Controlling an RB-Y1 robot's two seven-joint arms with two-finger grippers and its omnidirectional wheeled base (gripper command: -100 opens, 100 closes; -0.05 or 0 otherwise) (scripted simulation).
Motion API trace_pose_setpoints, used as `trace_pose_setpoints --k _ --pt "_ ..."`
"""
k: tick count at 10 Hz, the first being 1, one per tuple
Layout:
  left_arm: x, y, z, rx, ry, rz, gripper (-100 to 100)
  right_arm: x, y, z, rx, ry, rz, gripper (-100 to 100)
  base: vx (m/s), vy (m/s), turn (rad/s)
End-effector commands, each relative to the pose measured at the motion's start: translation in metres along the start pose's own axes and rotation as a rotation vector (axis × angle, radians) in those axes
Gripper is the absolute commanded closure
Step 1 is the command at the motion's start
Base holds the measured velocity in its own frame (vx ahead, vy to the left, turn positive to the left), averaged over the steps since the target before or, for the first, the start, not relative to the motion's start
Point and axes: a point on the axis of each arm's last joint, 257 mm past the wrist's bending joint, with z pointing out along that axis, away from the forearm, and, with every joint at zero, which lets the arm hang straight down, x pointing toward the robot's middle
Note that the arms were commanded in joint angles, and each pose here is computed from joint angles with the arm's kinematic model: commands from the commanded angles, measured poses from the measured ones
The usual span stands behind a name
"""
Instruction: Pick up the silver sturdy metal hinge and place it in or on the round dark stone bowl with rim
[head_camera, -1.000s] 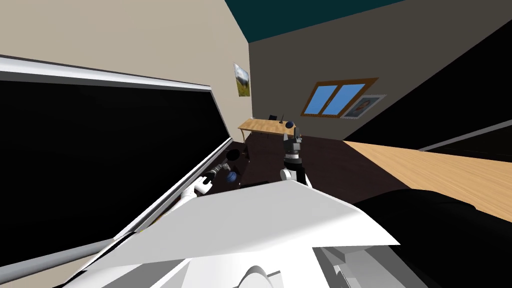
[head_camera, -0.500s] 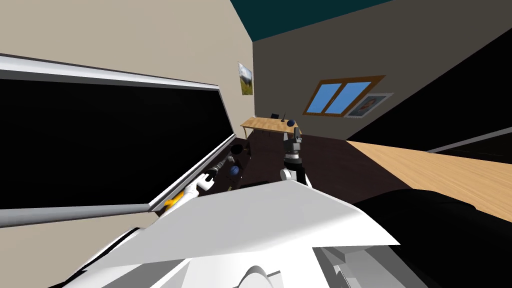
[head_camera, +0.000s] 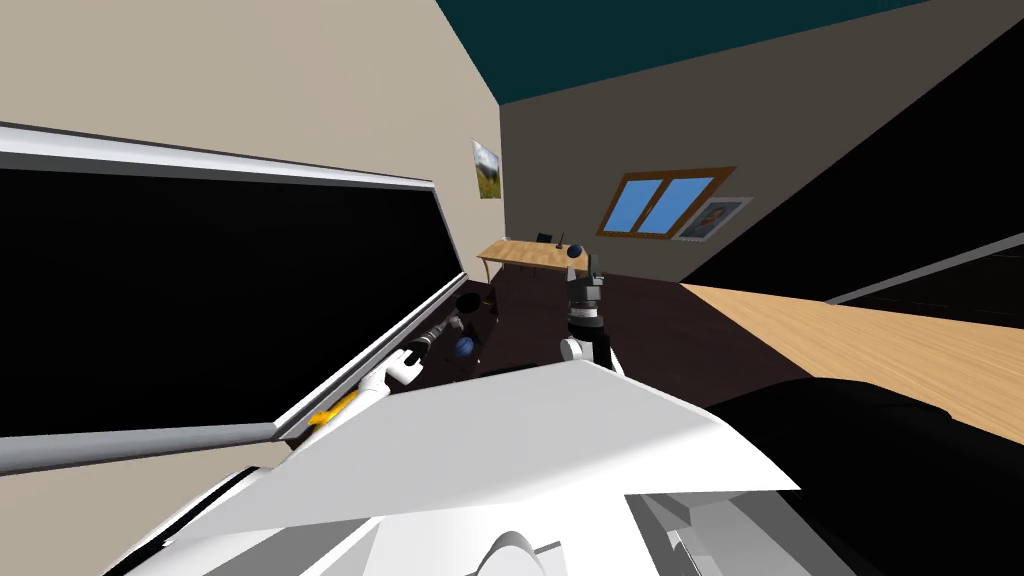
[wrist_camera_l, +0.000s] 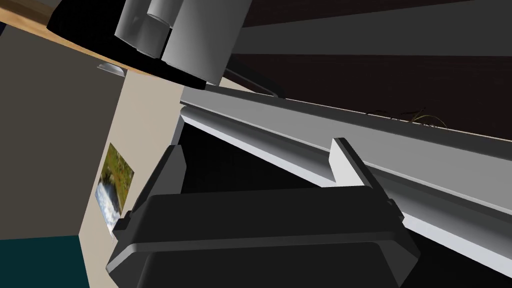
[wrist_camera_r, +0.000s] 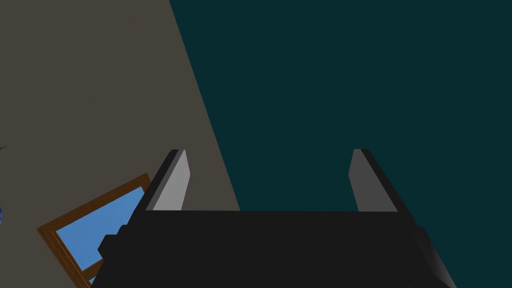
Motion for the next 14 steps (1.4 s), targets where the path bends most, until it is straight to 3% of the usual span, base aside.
trace_pose_setpoints --k 1,3,4,5,6,9,10,14 --pt "0.006 0.015 -0.002 -0.024 0.010 0.009 -100 0.000 0.000 0.000 0.000 0.000 0.000 0 0.192 -0.072 -0.049" --pt "0.016 0.029 -0.006 -0.046 0.029 0.020 -100 0.000 0.000 0.000 0.000 0.000 0.000 0 0.211 -0.080 -0.058" --pt "0.012 0.025 -0.005 -0.039 0.023 0.016 -100 0.000 0.000 0.000 0.000 0.000 0.000 0 0.078 -0.041 -0.003" --pt "0.013 0.026 -0.005 -0.040 0.024 0.017 0 0.000 0.000 0.000 0.000 0.000 0.000 0 0.016 -0.008 0.002" --pt "0.015 0.022 -0.001 -0.034 0.018 0.017 -100 0.000 0.000 0.000 0.000 0.000 0.000 0 0.035 0.022 0.018" --pt "0.017 0.020 0.001 -0.032 0.014 0.015 -100 0.000 0.000 0.000 0.000 0.000 0.000 0 0.042 0.028 0.009" --pt "0.017 0.019 0.002 -0.030 0.014 0.016 100 0.000 0.000 0.000 0.000 0.000 0.000 0 0.000 0.000 0.000" --pt "0.017 0.019 0.002 -0.030 0.014 0.016 100 0.000 0.000 0.000 0.000 0.000 0.000 0 0.000 0.000 0.000"
